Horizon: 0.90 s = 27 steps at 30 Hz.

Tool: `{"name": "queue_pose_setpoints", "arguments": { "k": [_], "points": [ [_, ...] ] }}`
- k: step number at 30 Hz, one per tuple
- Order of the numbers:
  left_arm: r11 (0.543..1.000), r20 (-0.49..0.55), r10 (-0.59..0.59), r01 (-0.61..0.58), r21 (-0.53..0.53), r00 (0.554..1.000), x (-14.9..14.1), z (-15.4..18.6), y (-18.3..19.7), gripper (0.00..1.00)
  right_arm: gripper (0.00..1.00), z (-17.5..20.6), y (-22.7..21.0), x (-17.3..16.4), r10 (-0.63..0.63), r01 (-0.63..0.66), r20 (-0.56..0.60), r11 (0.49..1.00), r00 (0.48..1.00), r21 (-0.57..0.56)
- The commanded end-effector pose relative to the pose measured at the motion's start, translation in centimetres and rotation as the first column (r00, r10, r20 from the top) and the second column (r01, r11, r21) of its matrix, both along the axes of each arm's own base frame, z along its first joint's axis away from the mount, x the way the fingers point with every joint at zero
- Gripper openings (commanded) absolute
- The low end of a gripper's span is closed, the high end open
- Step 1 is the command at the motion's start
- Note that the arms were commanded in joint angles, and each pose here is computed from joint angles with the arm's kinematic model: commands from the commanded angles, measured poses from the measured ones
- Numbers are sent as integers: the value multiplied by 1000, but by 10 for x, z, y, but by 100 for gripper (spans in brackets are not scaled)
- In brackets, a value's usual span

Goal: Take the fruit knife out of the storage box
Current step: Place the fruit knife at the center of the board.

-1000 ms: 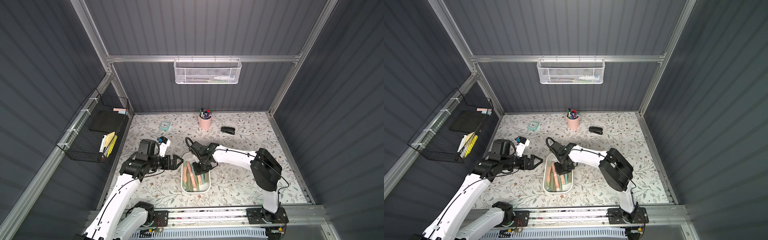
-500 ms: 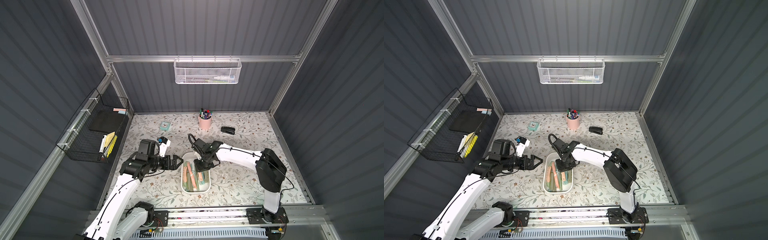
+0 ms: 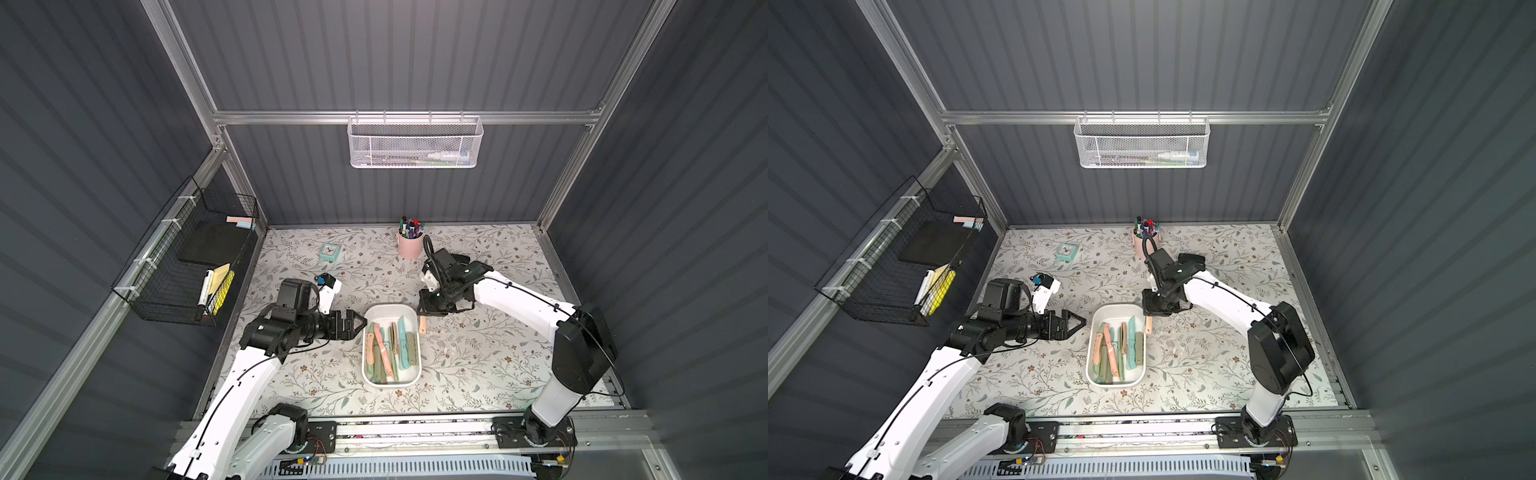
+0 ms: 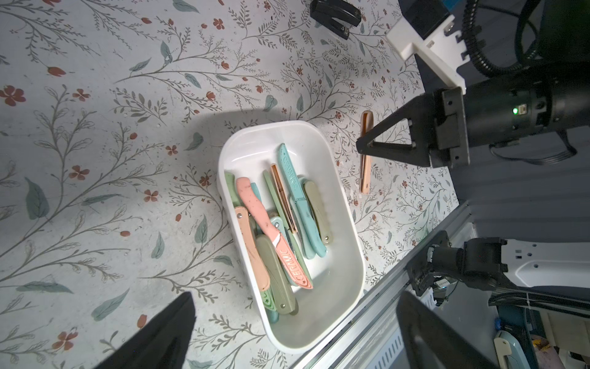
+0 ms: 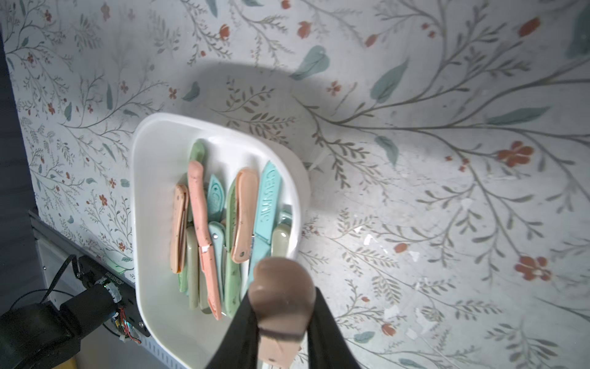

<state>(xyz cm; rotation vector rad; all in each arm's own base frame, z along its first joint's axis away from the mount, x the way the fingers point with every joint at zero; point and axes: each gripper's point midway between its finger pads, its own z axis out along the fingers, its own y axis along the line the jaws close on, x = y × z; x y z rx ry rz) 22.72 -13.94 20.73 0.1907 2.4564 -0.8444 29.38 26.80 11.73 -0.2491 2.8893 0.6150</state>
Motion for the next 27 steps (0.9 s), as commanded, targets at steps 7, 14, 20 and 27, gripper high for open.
{"name": "queue_pose_setpoints", "arguments": {
  "k": [7,14,20,27],
  "points": [
    [1000,-18,-22,22,10,1000,-3,-6,-2,100,9,-41,-40,7,0,-9,-118,997,993,-72],
    [1000,-23,-19,20,13,1000,-4,-7,-1,99,10,-72,-39,19,15,-31,-168,995,986,-99],
    [1000,-24,-16,16,14,1000,-3,-8,-1,99,9,-85,-39,28,13,-36,-191,992,981,-117],
    [1000,-20,-15,16,16,1000,-3,-7,0,99,17,-92,-44,35,5,-37,-200,987,980,-157]
  ]
}}
